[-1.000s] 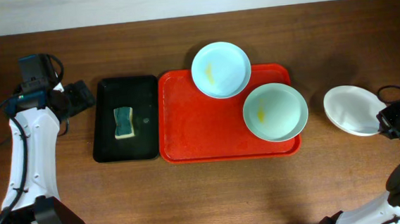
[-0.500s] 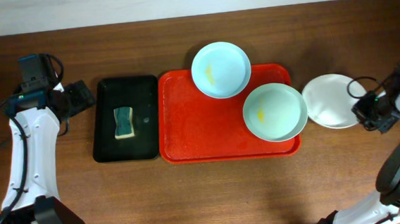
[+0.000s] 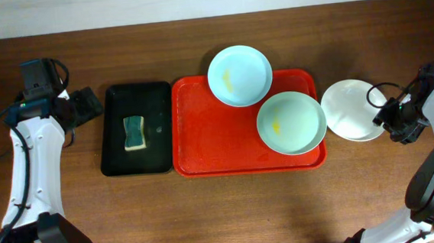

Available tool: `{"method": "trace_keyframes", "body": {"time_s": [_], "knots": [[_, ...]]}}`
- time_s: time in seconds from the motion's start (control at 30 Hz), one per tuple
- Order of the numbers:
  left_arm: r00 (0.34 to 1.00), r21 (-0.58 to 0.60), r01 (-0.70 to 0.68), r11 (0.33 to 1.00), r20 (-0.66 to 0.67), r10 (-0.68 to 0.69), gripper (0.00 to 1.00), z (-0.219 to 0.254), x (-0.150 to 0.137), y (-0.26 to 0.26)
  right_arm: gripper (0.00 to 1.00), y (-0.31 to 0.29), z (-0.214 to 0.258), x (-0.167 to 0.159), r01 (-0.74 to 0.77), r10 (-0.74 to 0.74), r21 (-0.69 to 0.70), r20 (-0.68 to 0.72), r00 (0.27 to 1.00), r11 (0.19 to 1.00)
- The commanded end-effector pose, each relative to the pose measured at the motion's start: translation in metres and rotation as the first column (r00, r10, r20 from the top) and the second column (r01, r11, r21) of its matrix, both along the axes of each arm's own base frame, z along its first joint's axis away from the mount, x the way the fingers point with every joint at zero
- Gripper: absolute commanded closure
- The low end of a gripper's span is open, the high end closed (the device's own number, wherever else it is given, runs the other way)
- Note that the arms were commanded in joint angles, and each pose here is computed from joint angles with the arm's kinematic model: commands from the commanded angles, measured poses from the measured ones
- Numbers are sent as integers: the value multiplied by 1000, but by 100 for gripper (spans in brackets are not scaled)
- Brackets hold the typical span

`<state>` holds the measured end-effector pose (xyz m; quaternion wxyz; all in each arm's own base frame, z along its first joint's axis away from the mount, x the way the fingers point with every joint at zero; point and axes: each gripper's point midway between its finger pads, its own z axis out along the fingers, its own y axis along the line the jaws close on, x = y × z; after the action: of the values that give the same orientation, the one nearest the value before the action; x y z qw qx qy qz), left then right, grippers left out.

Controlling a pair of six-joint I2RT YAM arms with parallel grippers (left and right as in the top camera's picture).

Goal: Clean dirty plates on tray and stack at the side
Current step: 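Move the right gripper back to the light-blue plate rim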

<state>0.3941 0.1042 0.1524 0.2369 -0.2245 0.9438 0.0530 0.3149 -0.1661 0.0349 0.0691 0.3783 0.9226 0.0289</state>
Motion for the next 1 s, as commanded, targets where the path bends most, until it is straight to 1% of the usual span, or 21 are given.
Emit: {"method": "trace_keyframes", "body": {"time_s": [0.0,0.1,0.13,0.2,0.27,0.37,0.4,0.47,0.57,0.7,0.77,0.87,0.97], "knots": [[1000,8,-16,1000,9,16,1,3,1,3,47,-3,28,14,-44,45,-25,48,998,999],[1000,8,-16,1000,9,16,1,3,1,3,44,9,59,39,-195,196,-23,124,973,981],[1000,8,-16,1000,9,16,1,3,1,3,41,24,77,55,-291,293,-37,163,942,956],[1000,8,-16,1000,9,16,1,3,1,3,36,44,91,70,-350,353,-49,192,916,935],[1000,8,-16,1000,10,16,1,3,1,3,32,80,97,85,-432,428,-34,237,872,901],[1000,8,-16,1000,9,16,1,3,1,3,21,122,97,100,-521,512,-40,267,816,852],[1000,8,-16,1000,10,16,1,3,1,3,16,141,96,108,-561,551,-52,280,786,826],[1000,8,-16,1000,9,16,1,3,1,3,0,182,95,124,-636,628,-88,314,712,766],[1000,8,-16,1000,9,16,1,3,1,3,1,228,96,140,-704,698,-141,360,619,696],[1000,8,-16,1000,9,16,1,3,1,3,1,269,94,156,-747,748,-200,400,529,635],[1000,8,-16,1000,9,16,1,3,1,3,1,277,86,160,-748,765,-229,380,520,623],[1000,8,-16,1000,10,16,1,3,1,3,1,276,68,166,-739,778,-262,327,537,621],[1000,8,-16,1000,9,16,1,3,1,3,1,276,39,174,-740,777,-253,301,552,624]]}}
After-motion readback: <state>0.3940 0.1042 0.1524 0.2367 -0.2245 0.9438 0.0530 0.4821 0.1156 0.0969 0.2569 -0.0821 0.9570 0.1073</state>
